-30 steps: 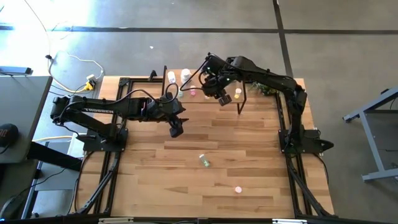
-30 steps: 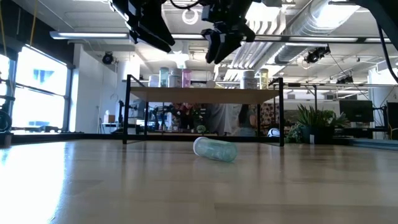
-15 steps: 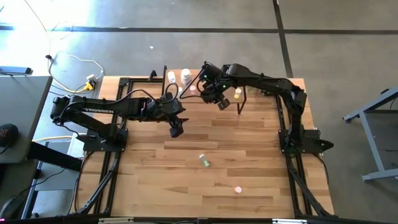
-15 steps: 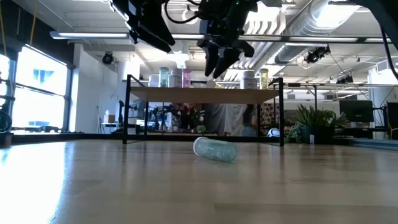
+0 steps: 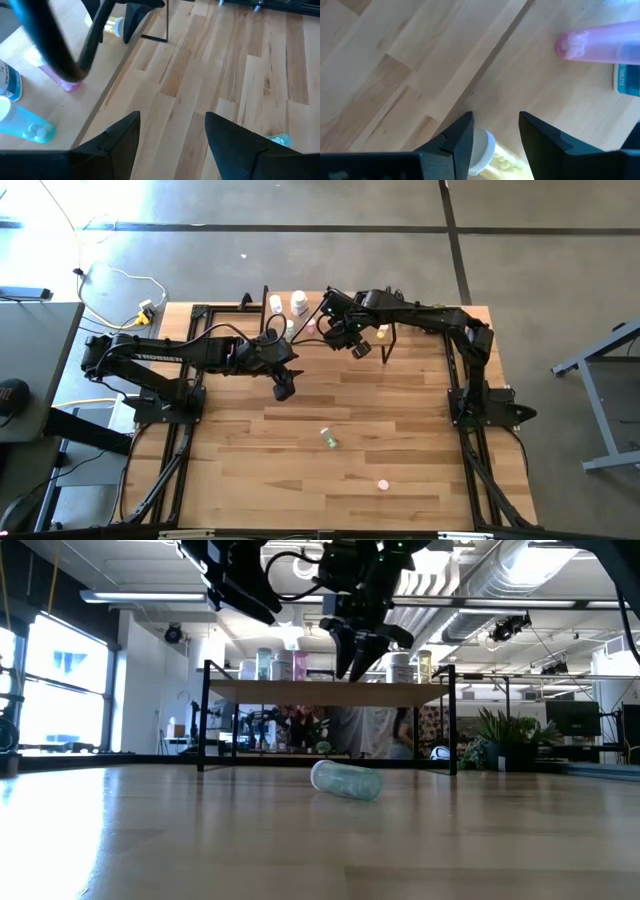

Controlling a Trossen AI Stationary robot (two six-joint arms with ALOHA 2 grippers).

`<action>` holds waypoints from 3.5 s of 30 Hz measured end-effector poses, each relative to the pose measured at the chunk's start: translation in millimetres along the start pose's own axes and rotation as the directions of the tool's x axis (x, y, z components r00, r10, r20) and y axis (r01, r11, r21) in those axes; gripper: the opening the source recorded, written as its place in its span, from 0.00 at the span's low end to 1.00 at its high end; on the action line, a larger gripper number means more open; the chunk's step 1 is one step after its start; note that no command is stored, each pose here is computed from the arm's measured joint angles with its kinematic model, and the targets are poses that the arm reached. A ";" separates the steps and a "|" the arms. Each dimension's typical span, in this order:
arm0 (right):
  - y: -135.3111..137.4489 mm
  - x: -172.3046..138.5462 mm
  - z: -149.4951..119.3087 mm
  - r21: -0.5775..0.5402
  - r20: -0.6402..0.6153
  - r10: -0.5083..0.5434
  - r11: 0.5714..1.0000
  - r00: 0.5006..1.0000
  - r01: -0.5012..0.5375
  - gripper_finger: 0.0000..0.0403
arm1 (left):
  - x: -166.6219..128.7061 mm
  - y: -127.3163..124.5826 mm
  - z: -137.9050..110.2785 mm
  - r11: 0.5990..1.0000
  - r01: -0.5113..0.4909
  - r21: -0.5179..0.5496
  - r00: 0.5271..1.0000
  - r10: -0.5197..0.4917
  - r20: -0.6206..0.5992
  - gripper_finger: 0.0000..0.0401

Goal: Pick and place medicine bottles onto shelf by color
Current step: Put the yellow medicine bottle on the shelf

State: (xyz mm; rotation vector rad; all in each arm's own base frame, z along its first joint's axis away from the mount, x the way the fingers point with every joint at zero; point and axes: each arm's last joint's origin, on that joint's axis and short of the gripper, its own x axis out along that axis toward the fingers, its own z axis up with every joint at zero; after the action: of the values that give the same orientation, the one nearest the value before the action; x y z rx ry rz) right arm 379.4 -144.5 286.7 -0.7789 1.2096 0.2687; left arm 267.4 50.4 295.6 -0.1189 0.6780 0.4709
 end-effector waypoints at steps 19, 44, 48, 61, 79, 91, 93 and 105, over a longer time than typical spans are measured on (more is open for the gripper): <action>-6.9 -33.8 1.3 0.076 -0.020 0.020 0.997 1.000 -0.018 0.38 | 0.0 -0.1 0.0 1.000 0.000 -0.003 1.000 0.000 0.000 0.53; -4.2 -32.6 -1.9 -0.307 -0.166 -0.019 0.951 0.986 -0.033 0.38 | -0.1 -0.2 0.0 0.999 0.001 0.052 1.000 -0.001 0.000 0.53; -4.1 -32.5 -1.3 -0.326 -0.161 -0.018 0.945 0.987 -0.036 0.38 | -0.3 -1.1 -0.2 0.999 0.003 0.053 1.000 -0.003 0.000 0.53; -3.7 -32.0 -1.1 -0.345 -0.125 0.003 0.937 0.992 -0.047 0.38 | -0.3 -1.1 -0.2 0.998 0.003 0.064 1.000 -0.003 0.000 0.53; -9.2 -2.3 -5.7 -0.321 -0.119 0.071 0.941 0.990 -0.106 0.38 | -0.4 -1.1 -0.2 0.997 0.003 0.072 1.000 -0.003 0.000 0.53; -9.0 -0.7 -3.5 -0.320 -0.136 0.057 0.942 0.989 -0.098 0.25 | -0.4 -1.1 -0.2 0.997 0.003 0.083 1.000 -0.003 0.000 0.53; -8.7 -0.8 -2.8 -0.321 -0.136 0.056 0.942 0.989 -0.098 0.21 | -0.4 -1.1 -0.2 0.997 0.003 0.083 1.000 -0.003 0.000 0.53; -11.2 -20.0 -2.3 -0.167 -0.093 0.005 0.986 0.996 -0.021 0.18 | -0.4 -0.9 -0.1 0.996 0.003 0.089 1.000 -0.003 0.001 0.53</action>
State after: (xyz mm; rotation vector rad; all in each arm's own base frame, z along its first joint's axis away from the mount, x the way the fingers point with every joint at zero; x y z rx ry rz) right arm 376.9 -149.9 309.1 -0.9386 1.2913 0.3523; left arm 267.5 49.5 295.7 -0.0353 0.6971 0.4372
